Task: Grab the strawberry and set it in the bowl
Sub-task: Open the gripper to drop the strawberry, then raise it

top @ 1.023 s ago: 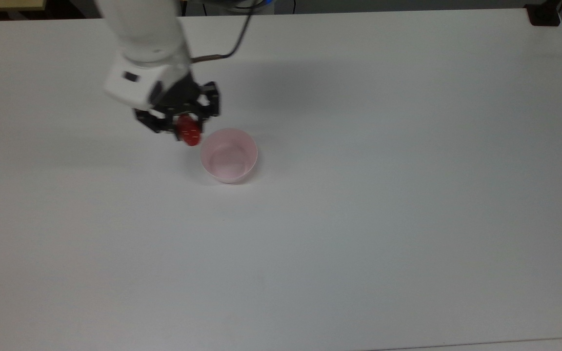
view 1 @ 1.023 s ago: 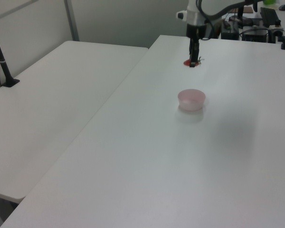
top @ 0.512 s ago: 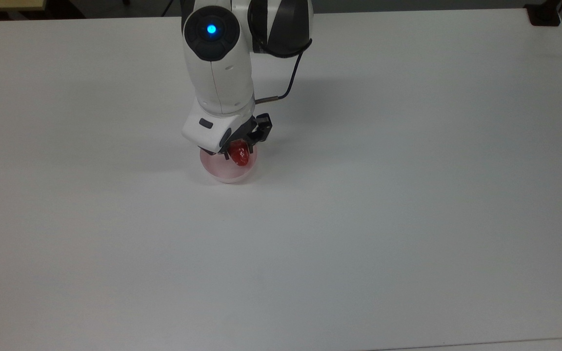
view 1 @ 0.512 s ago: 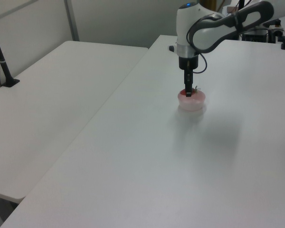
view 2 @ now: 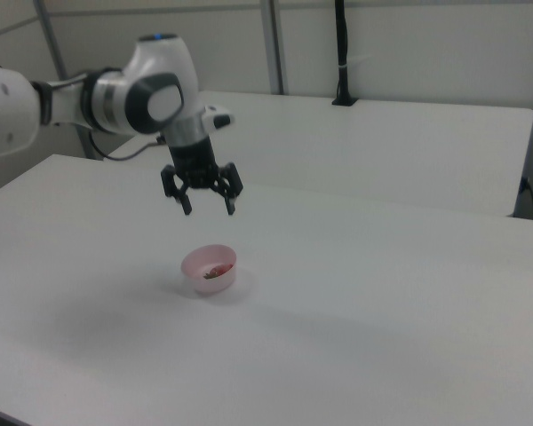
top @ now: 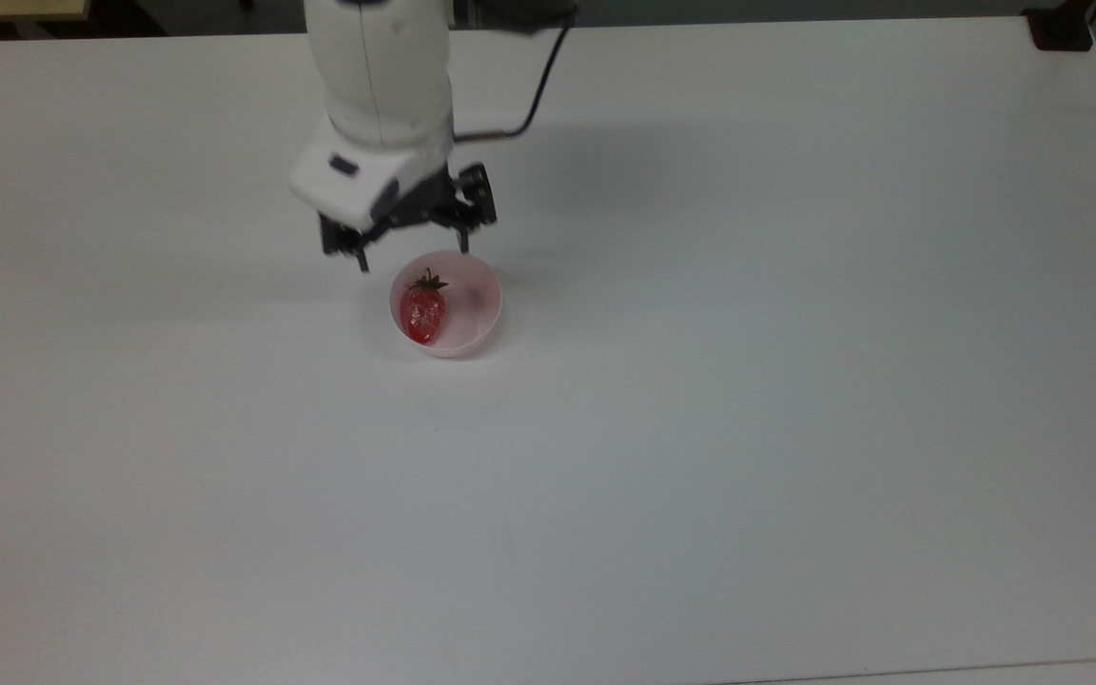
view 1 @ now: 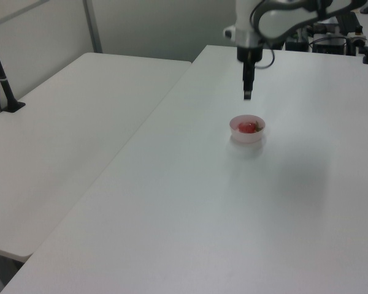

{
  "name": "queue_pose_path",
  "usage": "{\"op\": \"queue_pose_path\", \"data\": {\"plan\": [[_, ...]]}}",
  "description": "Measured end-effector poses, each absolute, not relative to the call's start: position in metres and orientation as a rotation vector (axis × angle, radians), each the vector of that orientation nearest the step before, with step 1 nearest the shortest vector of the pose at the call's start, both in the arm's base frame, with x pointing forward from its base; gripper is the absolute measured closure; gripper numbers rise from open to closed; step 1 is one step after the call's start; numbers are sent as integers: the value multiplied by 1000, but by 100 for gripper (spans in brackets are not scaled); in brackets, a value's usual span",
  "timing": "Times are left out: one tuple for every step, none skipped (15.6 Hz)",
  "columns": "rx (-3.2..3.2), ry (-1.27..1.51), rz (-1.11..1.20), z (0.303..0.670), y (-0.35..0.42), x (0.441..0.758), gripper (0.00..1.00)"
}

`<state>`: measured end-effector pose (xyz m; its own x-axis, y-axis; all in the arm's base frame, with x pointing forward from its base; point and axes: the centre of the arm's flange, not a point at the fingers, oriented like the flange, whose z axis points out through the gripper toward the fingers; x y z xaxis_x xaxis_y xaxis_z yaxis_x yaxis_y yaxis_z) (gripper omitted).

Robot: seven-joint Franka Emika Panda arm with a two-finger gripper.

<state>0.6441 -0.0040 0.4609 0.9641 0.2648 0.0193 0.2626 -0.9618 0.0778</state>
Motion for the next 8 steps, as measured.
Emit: {"op": "queue_pose_path", "data": {"plan": [[3026, 347, 59, 484, -9, 636, 0], [3011, 273, 57, 506, -11, 625, 0], [2992, 198, 47, 528, -9, 612, 0], [2978, 144, 36, 546, -3, 600, 0], [2973, 115, 34, 559, 5, 589, 0], [2975, 100, 39, 566, 11, 582, 0], [2978, 85, 47, 570, 14, 577, 0], [2980, 69, 47, 570, 13, 575, 0]]}}
